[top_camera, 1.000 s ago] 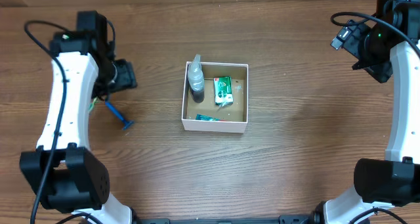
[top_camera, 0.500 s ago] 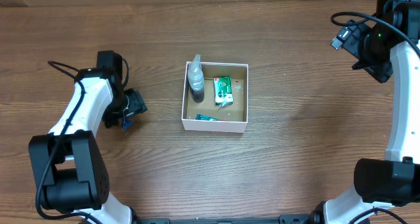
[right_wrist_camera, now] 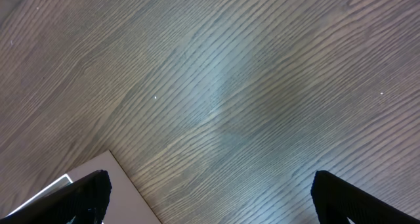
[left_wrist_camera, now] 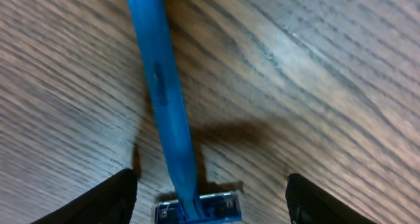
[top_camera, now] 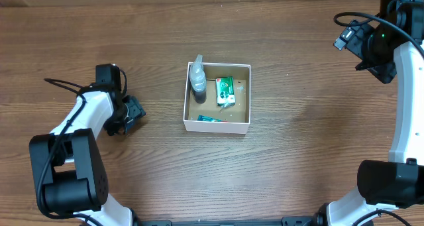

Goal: Pack container
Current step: 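Carry the blue razor over the box and lower it inside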

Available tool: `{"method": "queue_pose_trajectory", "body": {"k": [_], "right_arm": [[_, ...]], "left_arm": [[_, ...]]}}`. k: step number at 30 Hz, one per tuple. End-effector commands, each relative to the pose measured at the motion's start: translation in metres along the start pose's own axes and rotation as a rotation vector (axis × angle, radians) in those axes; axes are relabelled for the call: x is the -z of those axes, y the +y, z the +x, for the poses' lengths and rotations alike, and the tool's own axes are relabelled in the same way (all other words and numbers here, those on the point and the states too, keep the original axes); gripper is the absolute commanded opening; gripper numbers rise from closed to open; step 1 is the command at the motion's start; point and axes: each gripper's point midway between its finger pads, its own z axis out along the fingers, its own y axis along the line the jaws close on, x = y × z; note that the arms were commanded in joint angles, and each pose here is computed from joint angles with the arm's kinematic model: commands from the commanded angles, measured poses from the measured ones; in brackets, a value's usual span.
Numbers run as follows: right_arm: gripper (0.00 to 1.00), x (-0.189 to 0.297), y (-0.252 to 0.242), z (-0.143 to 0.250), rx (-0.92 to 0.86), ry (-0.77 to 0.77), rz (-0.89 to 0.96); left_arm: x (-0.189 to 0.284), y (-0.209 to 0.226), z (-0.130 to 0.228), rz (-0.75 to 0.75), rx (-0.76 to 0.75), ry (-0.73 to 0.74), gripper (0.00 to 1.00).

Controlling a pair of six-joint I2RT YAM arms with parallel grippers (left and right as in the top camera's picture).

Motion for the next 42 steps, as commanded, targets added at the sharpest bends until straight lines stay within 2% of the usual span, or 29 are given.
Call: {"method": "queue_pose_trajectory", "body": {"k": [1, 6, 9, 13, 17, 18, 19, 25, 29, 35, 38, 40, 42], "right_arm": [[1.00, 0.005, 0.000, -0.002, 0.000, -0.014, -0.009], [1.00, 0.005, 0.000, -0.002, 0.000, -0.014, -0.009], [1.00, 0.005, 0.000, -0.002, 0.000, -0.014, -0.009], [1.00, 0.005, 0.000, -0.002, 0.000, -0.014, -0.010], [1.00, 0.005, 0.000, -0.002, 0.000, -0.014, -0.010], [1.00, 0.005, 0.000, -0.002, 0.000, -0.014, -0.009], [1.00, 0.005, 0.000, -0.002, 0.000, -0.014, -0.010], [1.00, 0.005, 0.000, -0.002, 0.000, -0.014, -0.009], [1.00, 0.005, 0.000, -0.002, 0.000, -0.014, -0.009], [1.00, 0.005, 0.000, -0.002, 0.000, -0.014, -0.009], [1.00, 0.005, 0.000, -0.002, 0.000, -0.014, -0.009], [1.00, 0.005, 0.000, -0.002, 0.000, -0.014, -0.010], [1.00, 0.005, 0.000, -0.002, 0.000, -0.014, -0.010]], "left_arm": [[-0.008, 0.006, 0.004, -0.012, 0.035, -0.008, 0.71], [-0.010, 0.009, 0.000, -0.029, 0.067, -0.035, 0.66], [-0.010, 0.009, -0.003, -0.033, 0.069, -0.047, 0.60], [-0.010, 0.009, -0.003, -0.030, 0.070, -0.050, 0.35], [-0.010, 0.009, -0.003, -0.031, 0.069, -0.049, 0.25], [-0.010, 0.009, -0.003, -0.031, 0.069, -0.050, 0.19], [-0.010, 0.009, -0.003, -0.031, 0.069, -0.049, 0.04], [-0.009, 0.009, -0.001, -0.029, 0.047, -0.036, 0.04], [0.002, -0.003, -0.004, 0.016, -0.021, -0.012, 0.04], [0.083, -0.041, -0.035, 0.164, -0.178, -0.074, 0.04], [0.150, -0.075, -0.043, 0.309, -0.362, -0.163, 0.04], [0.185, -0.092, -0.039, 0.387, -0.475, -0.212, 0.04], [0.226, -0.116, -0.025, 0.488, -0.652, -0.280, 0.04]]}}
